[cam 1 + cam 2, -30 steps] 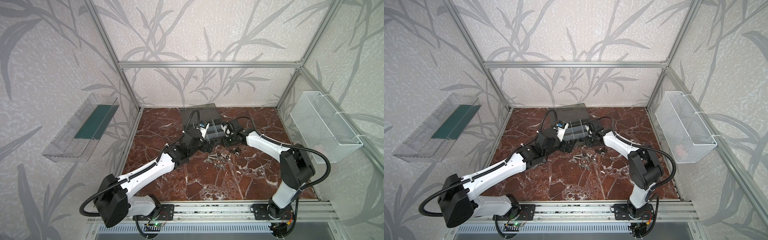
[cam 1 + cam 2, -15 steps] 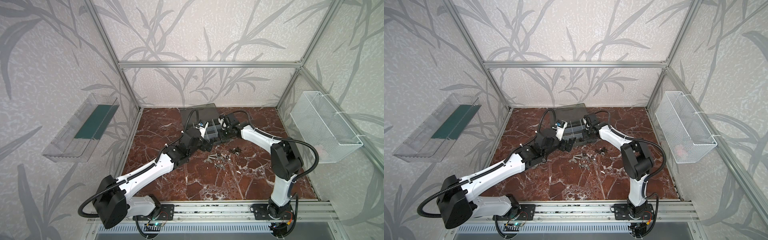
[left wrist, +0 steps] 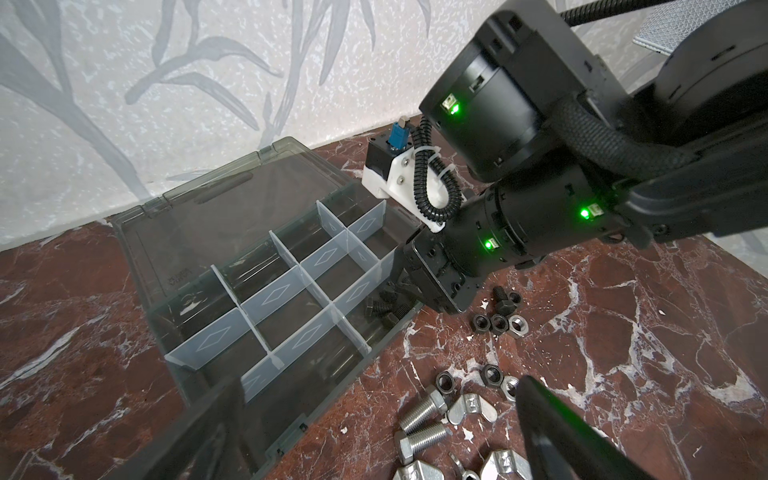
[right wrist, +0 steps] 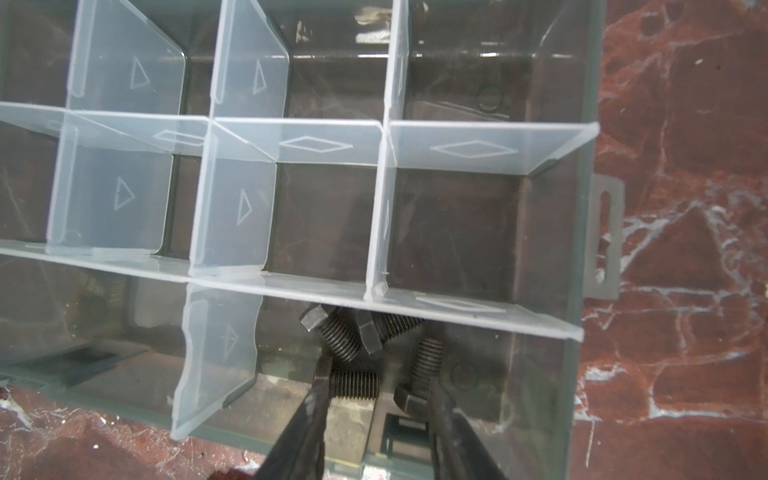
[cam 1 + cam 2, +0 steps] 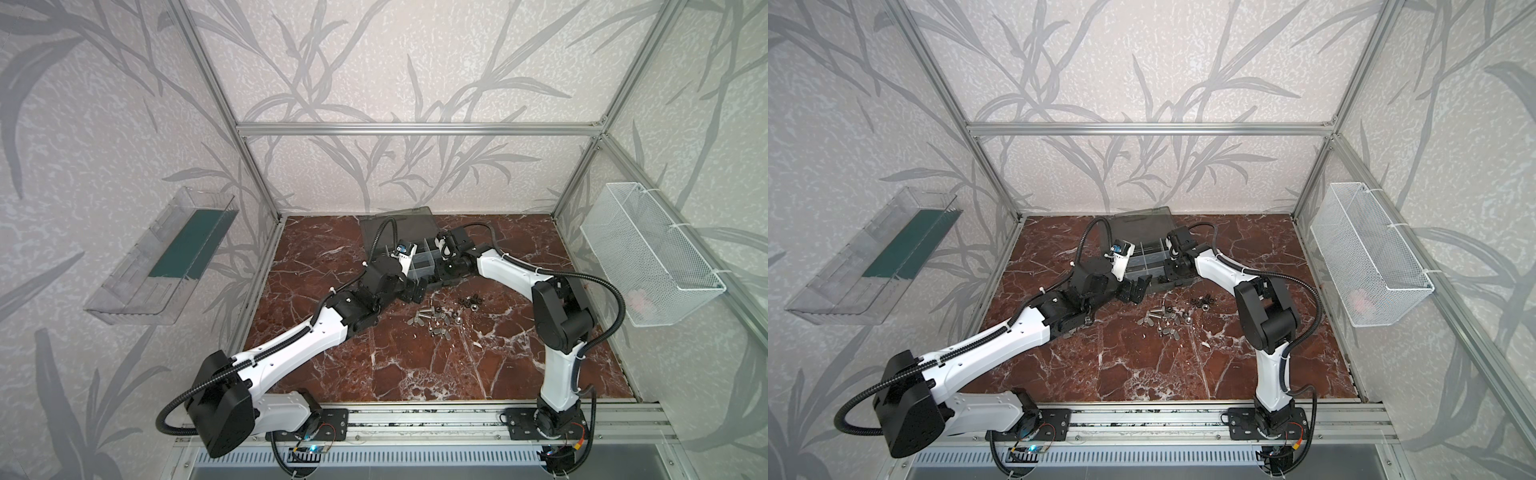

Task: Sort the screws and nuts into containers
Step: 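Open the right gripper to drop the black bolt into the compartment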

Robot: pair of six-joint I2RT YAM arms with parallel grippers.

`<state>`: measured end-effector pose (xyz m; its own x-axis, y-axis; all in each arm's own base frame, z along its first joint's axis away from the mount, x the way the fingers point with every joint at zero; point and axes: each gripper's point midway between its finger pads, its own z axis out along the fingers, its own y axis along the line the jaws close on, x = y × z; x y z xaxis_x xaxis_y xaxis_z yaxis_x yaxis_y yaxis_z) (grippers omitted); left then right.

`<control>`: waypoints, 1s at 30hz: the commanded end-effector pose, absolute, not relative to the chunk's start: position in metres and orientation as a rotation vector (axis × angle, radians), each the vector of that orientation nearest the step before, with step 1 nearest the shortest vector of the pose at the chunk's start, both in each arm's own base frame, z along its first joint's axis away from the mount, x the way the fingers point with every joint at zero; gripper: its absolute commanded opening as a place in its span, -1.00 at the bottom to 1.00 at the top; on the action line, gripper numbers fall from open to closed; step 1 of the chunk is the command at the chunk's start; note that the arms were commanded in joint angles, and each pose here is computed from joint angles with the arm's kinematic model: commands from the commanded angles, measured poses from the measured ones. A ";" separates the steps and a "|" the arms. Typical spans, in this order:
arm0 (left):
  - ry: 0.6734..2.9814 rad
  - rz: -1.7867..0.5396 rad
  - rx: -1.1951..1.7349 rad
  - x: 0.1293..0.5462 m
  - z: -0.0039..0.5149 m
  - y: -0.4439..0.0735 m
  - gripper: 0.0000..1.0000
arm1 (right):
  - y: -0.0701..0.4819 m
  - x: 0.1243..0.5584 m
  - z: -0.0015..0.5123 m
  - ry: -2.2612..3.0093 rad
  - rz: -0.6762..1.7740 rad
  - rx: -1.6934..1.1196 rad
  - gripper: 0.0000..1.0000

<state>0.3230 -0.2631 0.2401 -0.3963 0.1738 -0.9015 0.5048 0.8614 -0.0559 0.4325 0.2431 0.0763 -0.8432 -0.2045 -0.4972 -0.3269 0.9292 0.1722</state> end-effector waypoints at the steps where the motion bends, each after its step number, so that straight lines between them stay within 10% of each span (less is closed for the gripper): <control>1: 1.946 -0.392 0.493 0.322 0.250 -0.261 0.98 | 0.245 0.437 0.075 2.607 0.361 -0.374 -0.16; 21: 1.966 -0.336 0.437 0.333 0.246 -0.245 0.98 | 0.241 0.420 0.127 2.512 0.427 -0.375 -0.10; 30: 2.092 -0.256 -0.042 0.385 0.243 -0.162 0.99 | 0.252 0.397 0.153 2.427 0.511 -0.414 0.03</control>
<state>0.3722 -0.1878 0.2327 -0.4858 0.0003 -0.8740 0.2239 0.9667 -0.1241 0.4052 0.2453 0.1367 -0.7883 -0.1773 -0.5892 -0.3810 0.8925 0.2412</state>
